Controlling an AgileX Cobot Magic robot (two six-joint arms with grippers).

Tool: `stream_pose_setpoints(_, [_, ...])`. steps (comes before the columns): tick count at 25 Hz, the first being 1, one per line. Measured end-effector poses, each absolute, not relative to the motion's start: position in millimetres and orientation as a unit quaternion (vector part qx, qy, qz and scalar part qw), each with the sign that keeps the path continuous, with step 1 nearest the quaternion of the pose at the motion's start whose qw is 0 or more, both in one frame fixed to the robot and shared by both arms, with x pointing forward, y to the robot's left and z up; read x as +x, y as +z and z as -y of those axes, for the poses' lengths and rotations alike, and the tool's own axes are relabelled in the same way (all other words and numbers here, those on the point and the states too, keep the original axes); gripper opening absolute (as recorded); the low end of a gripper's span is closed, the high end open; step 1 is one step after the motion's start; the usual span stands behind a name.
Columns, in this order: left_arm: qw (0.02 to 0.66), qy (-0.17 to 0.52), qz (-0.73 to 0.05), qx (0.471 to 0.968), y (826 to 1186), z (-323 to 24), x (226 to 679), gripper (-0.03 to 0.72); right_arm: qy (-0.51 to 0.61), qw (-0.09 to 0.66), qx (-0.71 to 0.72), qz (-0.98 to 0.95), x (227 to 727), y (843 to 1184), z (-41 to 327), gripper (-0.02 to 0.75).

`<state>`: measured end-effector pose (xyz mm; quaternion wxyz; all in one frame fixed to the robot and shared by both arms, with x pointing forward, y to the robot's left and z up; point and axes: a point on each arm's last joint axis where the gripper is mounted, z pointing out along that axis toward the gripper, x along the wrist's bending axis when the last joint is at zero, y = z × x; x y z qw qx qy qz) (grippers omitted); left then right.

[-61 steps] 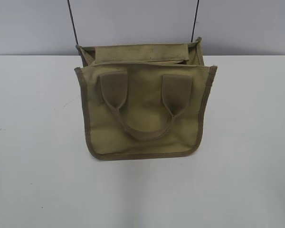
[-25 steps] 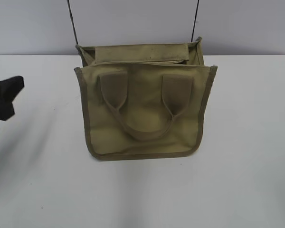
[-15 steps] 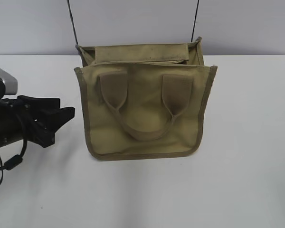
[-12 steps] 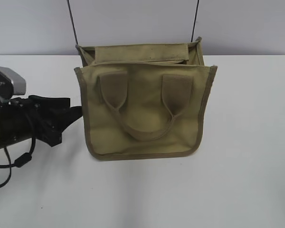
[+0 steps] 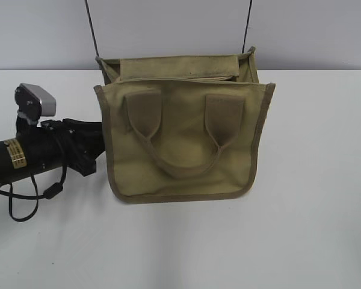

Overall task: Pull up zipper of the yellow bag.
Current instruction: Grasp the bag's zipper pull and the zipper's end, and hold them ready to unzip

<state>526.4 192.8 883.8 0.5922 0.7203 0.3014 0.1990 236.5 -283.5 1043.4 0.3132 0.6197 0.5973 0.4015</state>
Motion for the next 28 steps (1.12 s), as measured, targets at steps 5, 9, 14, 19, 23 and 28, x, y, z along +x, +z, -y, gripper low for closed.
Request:
stream_pose_setpoints(5, [0.601, 0.183, -0.29, 0.722, 877.8, -187.0, 541.4, 0.245, 0.401, 0.313, 0.62, -0.597, 236.5, 1043.4, 283.5, 0.524])
stream_pose_setpoints(9, [0.604, 0.168, -0.287, 0.725, 871.5, -183.5, 549.2, 0.243, 0.401, 0.313, 0.62, -0.597, 236.5, 1043.4, 283.5, 0.524])
stream_pose_setpoints(14, [0.602, 0.16, -0.292, 0.726, 862.0, -182.4, 553.7, 0.244, 0.401, 0.313, 0.62, -0.597, 236.5, 1043.4, 283.5, 0.524])
stream_pose_setpoints(19, [0.614, 0.157, -0.292, 0.717, 859.2, -181.2, 556.2, 0.242, 0.401, 0.313, 0.62, -0.597, 236.5, 1043.4, 283.5, 0.524])
stream_pose_setpoints(23, [0.619, 0.164, -0.295, 0.709, 861.5, -181.6, 559.6, 0.24, 0.401, 0.313, 0.62, -0.597, 236.5, 1043.4, 283.5, 0.524])
stream_pose_setpoints(28, [0.619, 0.169, -0.299, 0.706, 862.1, -181.9, 561.4, 0.113, 0.401, 0.313, 0.62, -0.597, 236.5, 1043.4, 283.5, 0.524])
